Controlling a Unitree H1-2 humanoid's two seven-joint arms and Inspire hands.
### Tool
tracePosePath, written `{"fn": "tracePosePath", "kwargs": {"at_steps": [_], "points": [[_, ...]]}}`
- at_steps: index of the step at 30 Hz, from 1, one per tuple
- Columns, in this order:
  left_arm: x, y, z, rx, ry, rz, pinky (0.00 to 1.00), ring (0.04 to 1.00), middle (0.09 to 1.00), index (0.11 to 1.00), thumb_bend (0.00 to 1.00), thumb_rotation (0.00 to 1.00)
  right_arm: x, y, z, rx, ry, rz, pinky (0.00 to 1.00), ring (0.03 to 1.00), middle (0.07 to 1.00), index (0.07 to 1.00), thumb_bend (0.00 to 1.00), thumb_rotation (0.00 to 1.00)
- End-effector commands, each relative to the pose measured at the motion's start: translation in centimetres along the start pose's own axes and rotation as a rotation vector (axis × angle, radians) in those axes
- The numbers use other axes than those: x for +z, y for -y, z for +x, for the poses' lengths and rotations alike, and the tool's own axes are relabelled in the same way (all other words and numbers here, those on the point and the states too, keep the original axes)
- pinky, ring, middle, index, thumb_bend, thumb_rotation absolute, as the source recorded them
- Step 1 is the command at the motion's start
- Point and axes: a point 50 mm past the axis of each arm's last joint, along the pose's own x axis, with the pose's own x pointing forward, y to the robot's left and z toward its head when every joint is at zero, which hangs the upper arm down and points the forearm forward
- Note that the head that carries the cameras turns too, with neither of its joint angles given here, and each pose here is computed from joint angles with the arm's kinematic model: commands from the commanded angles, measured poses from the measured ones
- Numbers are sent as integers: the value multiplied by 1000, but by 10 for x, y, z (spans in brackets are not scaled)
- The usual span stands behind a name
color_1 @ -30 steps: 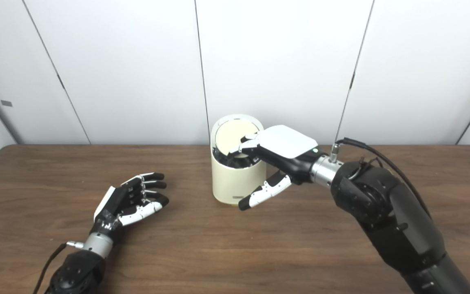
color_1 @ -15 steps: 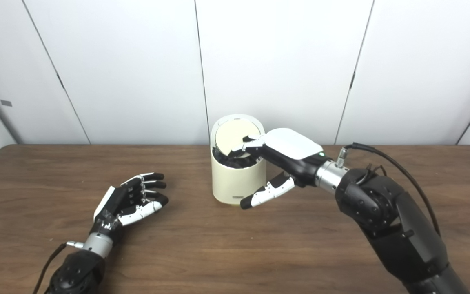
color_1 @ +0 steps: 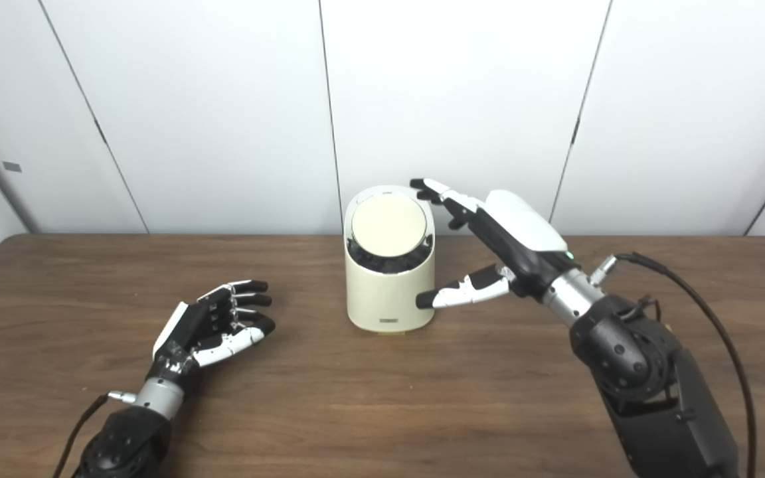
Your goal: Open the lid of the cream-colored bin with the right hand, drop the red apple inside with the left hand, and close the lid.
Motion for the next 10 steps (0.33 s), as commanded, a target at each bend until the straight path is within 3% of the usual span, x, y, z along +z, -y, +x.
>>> {"fn": "tracePosePath", "kwargs": {"at_steps": [1,6,10], "points": [[17,-7,9,1,82,34,465,602,695,741,696,176,4,14,0,-97,35,40,711,849,907,934,682,375],[17,-8,9,-2,89,36,462,599,694,740,703,184,-11,0,-18,-144,-20,128,612,795,892,895,733,322],[19,-7,10,-8,95,32,455,595,693,741,691,164,-24,-12,-32,-177,-64,218,592,785,885,894,720,299]]}}
